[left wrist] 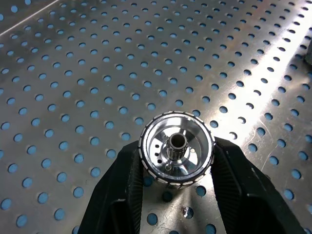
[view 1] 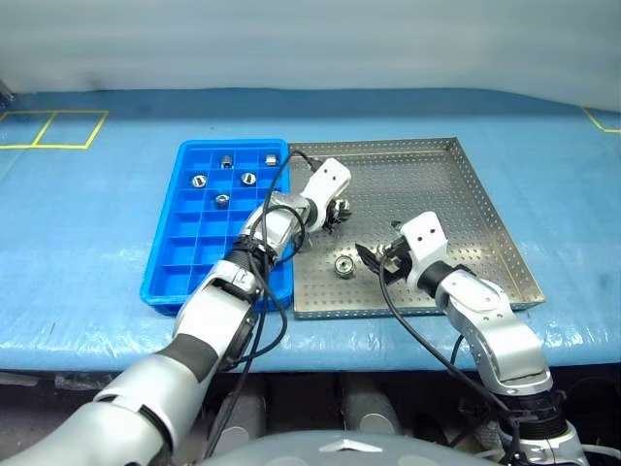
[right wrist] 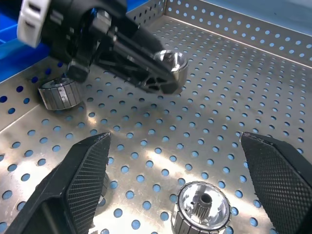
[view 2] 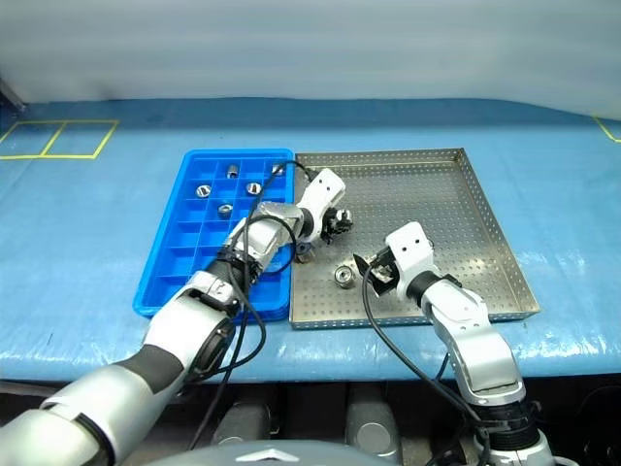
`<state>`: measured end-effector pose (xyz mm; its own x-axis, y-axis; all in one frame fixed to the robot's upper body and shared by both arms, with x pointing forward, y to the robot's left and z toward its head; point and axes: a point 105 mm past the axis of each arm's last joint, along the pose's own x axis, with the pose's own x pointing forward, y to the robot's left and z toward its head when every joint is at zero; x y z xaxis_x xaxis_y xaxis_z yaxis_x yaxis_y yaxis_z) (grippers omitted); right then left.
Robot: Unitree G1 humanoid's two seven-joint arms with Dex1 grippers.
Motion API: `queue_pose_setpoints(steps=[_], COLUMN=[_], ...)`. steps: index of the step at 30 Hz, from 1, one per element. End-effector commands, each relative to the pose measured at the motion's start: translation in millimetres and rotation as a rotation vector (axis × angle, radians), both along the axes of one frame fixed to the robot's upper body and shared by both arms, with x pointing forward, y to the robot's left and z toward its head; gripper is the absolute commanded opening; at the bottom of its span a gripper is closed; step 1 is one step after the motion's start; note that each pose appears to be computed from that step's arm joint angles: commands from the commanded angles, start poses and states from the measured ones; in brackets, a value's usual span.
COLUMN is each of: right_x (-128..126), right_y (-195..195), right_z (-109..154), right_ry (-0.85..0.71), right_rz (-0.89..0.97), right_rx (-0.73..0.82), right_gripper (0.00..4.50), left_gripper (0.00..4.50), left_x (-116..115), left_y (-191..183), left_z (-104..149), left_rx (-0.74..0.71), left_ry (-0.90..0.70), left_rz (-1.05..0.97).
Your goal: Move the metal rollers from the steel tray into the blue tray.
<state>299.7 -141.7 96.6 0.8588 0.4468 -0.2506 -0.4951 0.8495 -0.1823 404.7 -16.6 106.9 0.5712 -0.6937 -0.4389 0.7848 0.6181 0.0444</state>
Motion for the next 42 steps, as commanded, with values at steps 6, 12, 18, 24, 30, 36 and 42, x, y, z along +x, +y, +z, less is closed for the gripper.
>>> queue_pose_setpoints(steps=[6,12,18,24,30,36,42], right_x=[-2,5,5,-2,-10,-9,-9], right_y=[5,7,10,24,36,37,37], right_z=[14,13,13,22,39,40,40], right_ry=[-0.048,-0.046,-0.035,-0.046,-0.106,-0.114,-0.118], right_rz=[0.048,0.029,0.035,0.153,0.237,0.232,0.222], right_rx=[0.022,0.044,0.080,0.108,0.161,0.151,0.145], right_gripper=[4.50,4.50,4.50,4.50,4.50,4.50,4.50], left_gripper=[1.68,1.68,1.68,1.68,1.68,2.03,3.61], left_x=[-32,-32,-51,-58,-52,-43,-35], left_y=[57,155,193,210,228,224,209], left_z=[35,43,30,10,9,8,18], left_rx=[0.051,0.125,0.153,0.203,0.264,0.255,0.159], left_ry=[-0.123,-0.204,-0.169,-0.120,-0.160,-0.175,-0.208], left_rz=[-0.034,0.431,0.689,0.806,0.917,0.920,0.922])
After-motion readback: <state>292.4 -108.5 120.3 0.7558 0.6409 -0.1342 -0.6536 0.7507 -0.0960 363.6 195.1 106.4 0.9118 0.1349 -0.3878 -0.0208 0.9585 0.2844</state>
